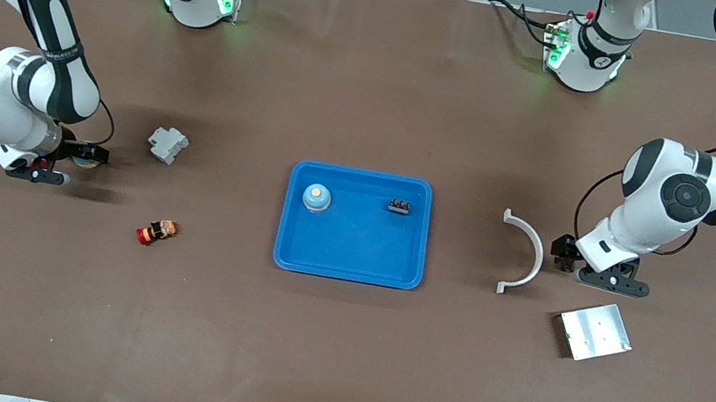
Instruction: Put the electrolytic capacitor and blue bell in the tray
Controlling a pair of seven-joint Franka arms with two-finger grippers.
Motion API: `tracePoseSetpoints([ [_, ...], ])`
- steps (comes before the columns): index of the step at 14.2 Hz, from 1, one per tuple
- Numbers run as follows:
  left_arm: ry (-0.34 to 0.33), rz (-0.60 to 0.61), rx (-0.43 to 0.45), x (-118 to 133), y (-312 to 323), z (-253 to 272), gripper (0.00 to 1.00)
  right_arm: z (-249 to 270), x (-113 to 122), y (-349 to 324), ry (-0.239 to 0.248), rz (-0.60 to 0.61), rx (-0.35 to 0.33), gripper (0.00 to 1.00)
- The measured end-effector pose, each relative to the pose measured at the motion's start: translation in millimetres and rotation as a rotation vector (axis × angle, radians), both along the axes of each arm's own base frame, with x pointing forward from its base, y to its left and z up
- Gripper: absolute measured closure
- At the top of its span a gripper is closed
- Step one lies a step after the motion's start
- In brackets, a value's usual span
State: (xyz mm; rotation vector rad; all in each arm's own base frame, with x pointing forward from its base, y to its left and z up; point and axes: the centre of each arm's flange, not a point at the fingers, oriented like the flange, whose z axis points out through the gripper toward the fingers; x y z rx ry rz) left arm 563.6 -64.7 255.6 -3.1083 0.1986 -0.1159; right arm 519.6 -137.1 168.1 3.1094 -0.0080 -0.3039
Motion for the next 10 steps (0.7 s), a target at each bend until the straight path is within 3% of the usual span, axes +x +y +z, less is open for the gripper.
tracePoseSetpoints([
  [1, -0.001, 0.001, -0.008, 0, 0, -6, 0.0, 1, 1, 0, 0.0, 0.008, 0.002, 0.32],
  [4, 0.002, 0.013, -0.035, 1, 5, -26, 0.0, 7, 7, 5, 0.022, 0.054, 0.017, 0.32],
  [7, 0.002, 0.03, -0.054, 2, 14, -40, 0.0, 28, 31, 26, 0.024, 0.077, 0.042, 0.32],
  [10, 0.003, 0.036, -0.055, 2, 20, -42, 0.0, 61, 59, 86, 0.03, 0.108, 0.113, 0.32],
])
